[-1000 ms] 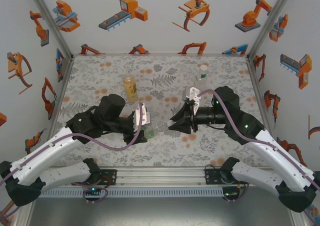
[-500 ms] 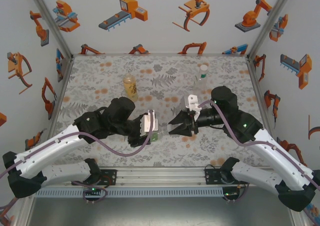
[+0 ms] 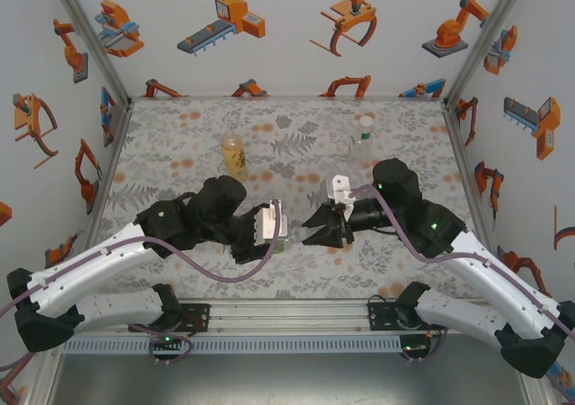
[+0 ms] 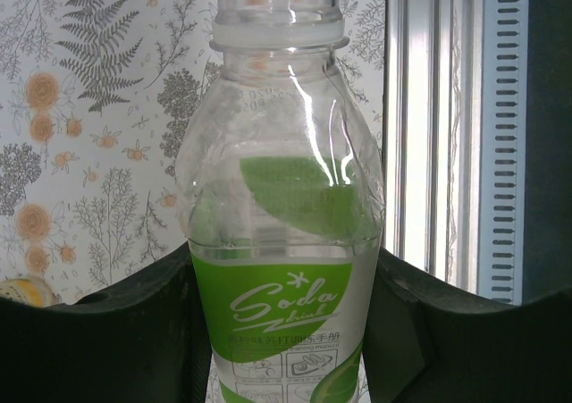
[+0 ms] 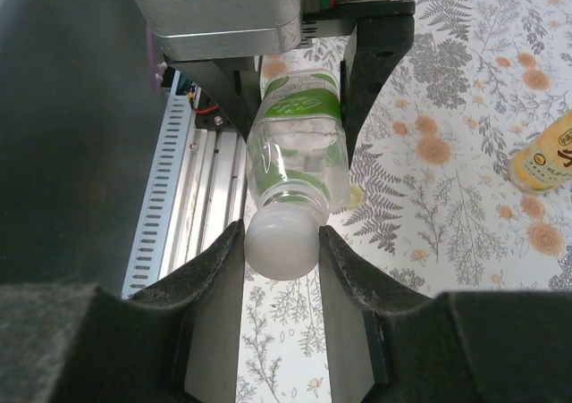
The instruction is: Screw on the bottle caps
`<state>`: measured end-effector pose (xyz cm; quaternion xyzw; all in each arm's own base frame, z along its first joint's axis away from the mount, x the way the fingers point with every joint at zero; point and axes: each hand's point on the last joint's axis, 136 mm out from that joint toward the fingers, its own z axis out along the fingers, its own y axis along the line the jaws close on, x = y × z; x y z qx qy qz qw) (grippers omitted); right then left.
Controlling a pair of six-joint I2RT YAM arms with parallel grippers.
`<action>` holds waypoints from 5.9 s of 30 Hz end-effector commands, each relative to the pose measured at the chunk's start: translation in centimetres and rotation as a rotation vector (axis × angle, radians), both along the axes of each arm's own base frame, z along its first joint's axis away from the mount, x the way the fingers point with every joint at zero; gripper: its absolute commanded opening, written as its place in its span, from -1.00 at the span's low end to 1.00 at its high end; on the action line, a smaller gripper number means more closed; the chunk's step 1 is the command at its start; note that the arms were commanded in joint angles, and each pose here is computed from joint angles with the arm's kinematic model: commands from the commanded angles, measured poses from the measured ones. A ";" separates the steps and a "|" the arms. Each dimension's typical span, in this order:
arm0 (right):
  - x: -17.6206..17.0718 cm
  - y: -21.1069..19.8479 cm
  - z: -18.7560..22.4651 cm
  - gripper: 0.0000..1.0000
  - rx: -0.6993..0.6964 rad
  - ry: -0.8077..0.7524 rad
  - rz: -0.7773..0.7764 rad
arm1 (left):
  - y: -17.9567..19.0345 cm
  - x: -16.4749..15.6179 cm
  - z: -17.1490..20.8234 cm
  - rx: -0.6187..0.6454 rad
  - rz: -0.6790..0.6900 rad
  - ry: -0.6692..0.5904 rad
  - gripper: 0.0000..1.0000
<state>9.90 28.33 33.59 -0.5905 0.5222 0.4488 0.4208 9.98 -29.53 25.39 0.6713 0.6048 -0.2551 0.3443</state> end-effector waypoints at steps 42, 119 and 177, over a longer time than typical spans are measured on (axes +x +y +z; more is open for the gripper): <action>-0.5 0.6 1.4 -1.00 0.067 -0.099 -0.013 | -0.9 -0.6 3.5 -0.147 -0.026 -0.021 -1.00; 7.5 -1.1 -3.9 -1.00 0.002 0.796 -0.758 | -1.7 1.7 6.8 -0.333 0.090 -0.121 -1.00; 15.3 -4.4 -14.2 -1.00 -0.345 0.716 -1.254 | 4.0 3.4 4.2 -0.294 0.373 -0.100 -1.00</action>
